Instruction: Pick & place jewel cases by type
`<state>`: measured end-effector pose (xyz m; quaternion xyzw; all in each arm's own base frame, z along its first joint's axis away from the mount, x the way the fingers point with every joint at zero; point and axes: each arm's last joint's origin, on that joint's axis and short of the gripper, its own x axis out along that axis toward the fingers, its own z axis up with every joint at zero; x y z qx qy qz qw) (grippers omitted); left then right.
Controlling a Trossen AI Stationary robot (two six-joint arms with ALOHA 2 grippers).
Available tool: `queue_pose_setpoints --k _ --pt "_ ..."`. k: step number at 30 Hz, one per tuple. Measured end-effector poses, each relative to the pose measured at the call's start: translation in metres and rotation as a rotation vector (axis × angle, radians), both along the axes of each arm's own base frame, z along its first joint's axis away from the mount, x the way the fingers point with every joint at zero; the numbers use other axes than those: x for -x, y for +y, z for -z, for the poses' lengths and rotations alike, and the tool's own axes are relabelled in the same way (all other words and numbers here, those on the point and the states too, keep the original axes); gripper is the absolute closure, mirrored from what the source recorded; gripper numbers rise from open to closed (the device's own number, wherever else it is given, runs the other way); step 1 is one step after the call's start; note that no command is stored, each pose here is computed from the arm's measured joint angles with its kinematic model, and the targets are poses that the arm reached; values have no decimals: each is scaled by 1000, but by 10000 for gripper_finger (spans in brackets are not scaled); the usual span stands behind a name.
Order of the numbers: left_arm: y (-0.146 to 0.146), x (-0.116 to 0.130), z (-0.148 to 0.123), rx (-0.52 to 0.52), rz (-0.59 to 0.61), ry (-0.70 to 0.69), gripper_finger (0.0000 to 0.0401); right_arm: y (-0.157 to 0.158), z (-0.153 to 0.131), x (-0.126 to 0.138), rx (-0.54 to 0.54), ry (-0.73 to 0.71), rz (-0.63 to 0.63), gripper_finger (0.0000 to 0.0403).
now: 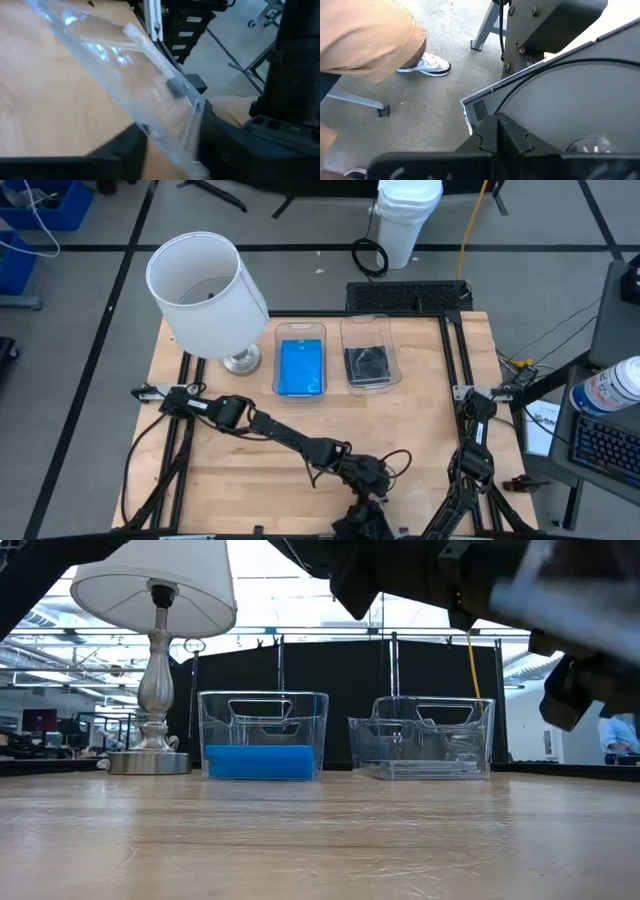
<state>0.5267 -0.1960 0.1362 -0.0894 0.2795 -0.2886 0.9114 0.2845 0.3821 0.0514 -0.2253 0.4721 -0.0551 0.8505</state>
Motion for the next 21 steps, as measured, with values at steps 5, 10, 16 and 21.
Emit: queue_pose_setpoints --k 5,10,16,21 --pt "0 0 -1 19 68 -8 337 0 -7 0 -24 6 1 403" --pt "6 -1 -5 52 101 0 361 1 -19 0 -45 1 -2 403" --pt "17 -4 -11 19 71 -18 349 0 -40 3 -56 -1 -14 403" --pt "33 -7 -23 -18 42 -55 359 3 -73 13 -80 -5 -73 385"
